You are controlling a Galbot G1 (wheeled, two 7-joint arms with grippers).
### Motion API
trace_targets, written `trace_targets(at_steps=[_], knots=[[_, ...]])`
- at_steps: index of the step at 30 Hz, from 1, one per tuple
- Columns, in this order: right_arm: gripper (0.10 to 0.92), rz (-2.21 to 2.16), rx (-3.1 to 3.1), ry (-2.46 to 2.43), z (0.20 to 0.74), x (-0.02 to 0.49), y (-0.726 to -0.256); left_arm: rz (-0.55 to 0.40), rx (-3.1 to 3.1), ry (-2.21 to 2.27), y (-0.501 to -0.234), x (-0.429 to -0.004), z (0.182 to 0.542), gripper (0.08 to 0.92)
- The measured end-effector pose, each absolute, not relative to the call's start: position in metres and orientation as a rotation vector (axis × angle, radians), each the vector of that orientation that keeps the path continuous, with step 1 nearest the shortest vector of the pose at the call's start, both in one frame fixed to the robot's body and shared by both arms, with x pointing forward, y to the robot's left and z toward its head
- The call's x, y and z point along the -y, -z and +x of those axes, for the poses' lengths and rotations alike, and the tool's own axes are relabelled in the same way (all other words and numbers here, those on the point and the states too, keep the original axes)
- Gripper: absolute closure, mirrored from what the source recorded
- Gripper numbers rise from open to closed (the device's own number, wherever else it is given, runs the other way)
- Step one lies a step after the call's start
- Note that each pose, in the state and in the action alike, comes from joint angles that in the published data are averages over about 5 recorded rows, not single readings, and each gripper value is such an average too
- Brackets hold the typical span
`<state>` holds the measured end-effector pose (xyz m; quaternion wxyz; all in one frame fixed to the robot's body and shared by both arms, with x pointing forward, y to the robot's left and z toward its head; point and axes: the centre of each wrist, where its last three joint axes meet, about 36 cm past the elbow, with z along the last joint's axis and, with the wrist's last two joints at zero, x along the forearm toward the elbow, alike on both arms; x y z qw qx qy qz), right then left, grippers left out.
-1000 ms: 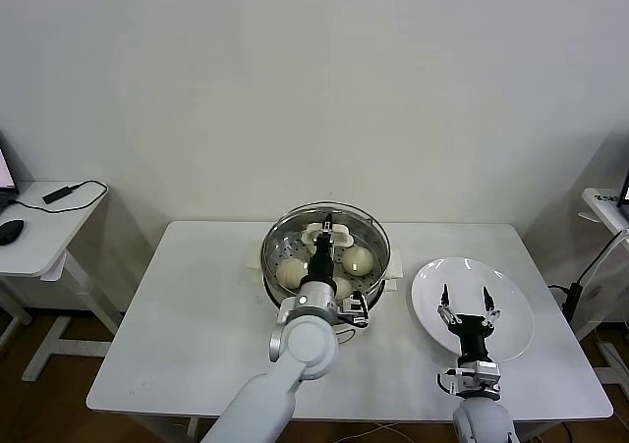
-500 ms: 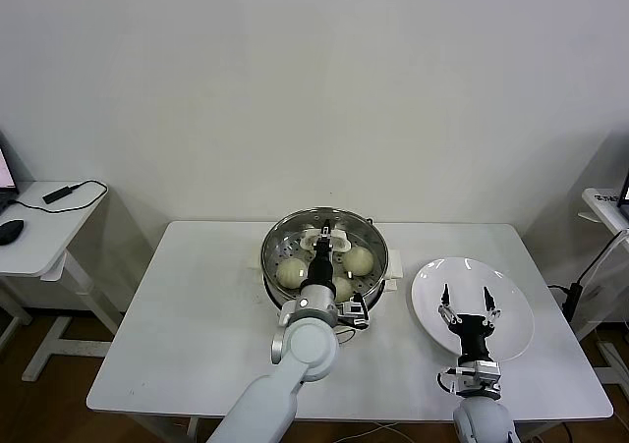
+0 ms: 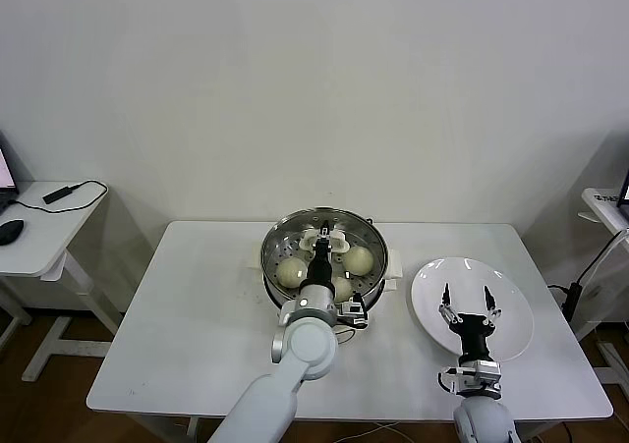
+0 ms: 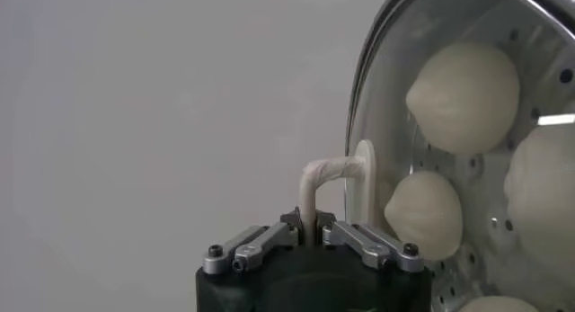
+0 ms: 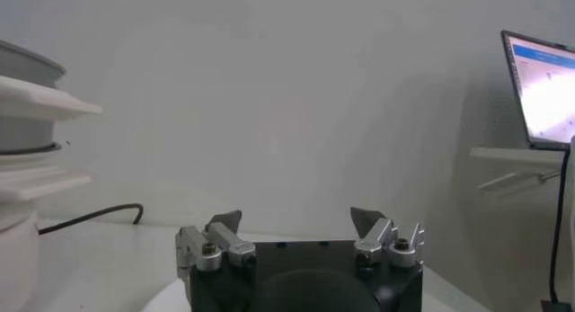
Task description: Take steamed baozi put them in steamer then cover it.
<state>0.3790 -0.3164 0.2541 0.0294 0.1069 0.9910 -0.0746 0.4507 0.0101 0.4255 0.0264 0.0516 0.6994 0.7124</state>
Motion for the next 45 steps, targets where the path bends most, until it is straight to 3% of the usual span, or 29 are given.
trace_targets(at_steps=[6, 9, 29, 45], knots=[[0.2, 0.329, -3.056, 0.231, 0.379, 0.317, -0.254, 0.167, -2.163, -2.197, -0.425, -0.011, 0.449, 0.8], [0.2, 0.327, -3.056, 0.232, 0.379, 0.317, -0.254, 0.174, -2.161, -2.196, -0.425, -0.011, 0.447, 0.756], [0.2, 0.316, -3.048, 0.217, 0.382, 0.309, -0.255, 0.201, -2.173, -2.13, -0.442, -0.024, 0.415, 0.203], [0.2, 0.26, -3.043, 0.193, 0.381, 0.309, -0.259, 0.192, -2.367, -1.835, -0.477, -0.094, 0.384, 0.177]])
